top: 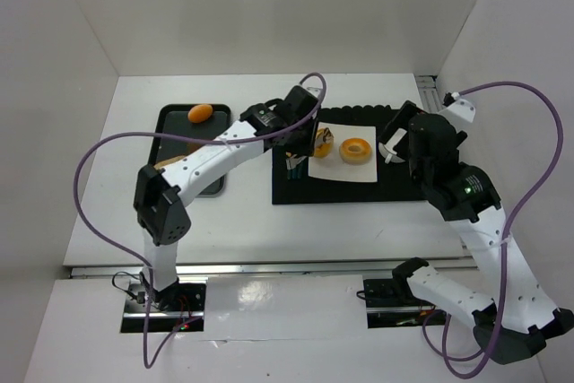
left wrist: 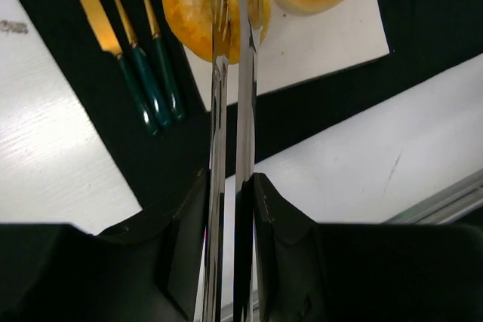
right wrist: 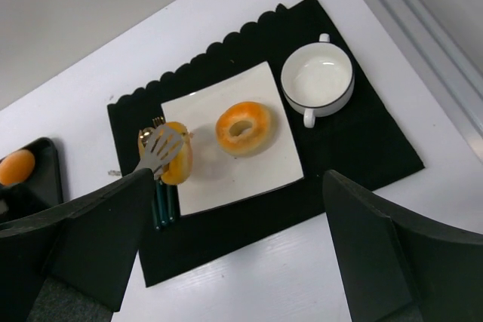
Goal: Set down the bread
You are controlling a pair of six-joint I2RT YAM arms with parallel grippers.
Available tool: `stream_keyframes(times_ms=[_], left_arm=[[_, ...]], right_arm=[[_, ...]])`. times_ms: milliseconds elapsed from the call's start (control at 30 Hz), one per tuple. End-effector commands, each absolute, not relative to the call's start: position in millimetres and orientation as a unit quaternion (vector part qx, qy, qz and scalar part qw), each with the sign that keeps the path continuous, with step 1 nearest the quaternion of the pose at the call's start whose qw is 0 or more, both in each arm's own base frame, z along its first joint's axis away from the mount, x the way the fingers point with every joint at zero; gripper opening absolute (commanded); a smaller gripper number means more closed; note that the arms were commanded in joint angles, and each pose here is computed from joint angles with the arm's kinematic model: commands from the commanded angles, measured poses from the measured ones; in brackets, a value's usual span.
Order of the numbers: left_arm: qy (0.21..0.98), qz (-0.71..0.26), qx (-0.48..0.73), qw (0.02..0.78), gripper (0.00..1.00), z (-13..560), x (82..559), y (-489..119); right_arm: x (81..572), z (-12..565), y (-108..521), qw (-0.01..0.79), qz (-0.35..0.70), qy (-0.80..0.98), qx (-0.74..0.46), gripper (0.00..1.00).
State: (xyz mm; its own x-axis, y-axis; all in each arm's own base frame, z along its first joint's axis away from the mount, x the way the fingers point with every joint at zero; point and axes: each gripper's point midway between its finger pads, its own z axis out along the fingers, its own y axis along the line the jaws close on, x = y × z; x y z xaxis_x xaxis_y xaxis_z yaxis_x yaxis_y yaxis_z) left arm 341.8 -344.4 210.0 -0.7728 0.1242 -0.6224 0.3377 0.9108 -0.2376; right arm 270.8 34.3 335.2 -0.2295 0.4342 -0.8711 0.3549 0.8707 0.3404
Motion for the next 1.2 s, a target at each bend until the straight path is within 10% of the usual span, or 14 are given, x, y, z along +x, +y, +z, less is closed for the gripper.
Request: stream_keyframes(times_ms=[0, 100, 333, 900, 1167], left_arm=[[0.910, -0.200, 0.110, 0.347, 0.00, 224.1, 364.6, -373.9], [0.912, -0.197, 0.110, 0.343, 0.03, 213.4, 373.5, -382.9], [0.910, -0.188, 0.114, 0.351, 0.51, 220.4, 370.6, -380.4], [0.885, -0.148, 0.094, 0.431, 0.52, 294.6, 353.6, -319.3], [0.879, -0.020, 0.065, 0.471, 0.51, 224.7, 360.2, -224.7]], right_arm=[[260.7, 341.7, 18.2, 0.569, 0.004, 0.780, 0.262, 1.00], [259.3, 344.1, 17.5, 0.569, 0.004, 0.779, 0.262, 1.00], [256.3, 340.1, 16.2, 0.566, 0.000, 0.783, 0.260, 1.00], [270.4, 331.3, 30.7, 0.559, 0.017, 0.791, 0.246, 1.00], [273.2, 317.0, 40.7, 0.546, 0.034, 0.803, 0.236, 1.00]])
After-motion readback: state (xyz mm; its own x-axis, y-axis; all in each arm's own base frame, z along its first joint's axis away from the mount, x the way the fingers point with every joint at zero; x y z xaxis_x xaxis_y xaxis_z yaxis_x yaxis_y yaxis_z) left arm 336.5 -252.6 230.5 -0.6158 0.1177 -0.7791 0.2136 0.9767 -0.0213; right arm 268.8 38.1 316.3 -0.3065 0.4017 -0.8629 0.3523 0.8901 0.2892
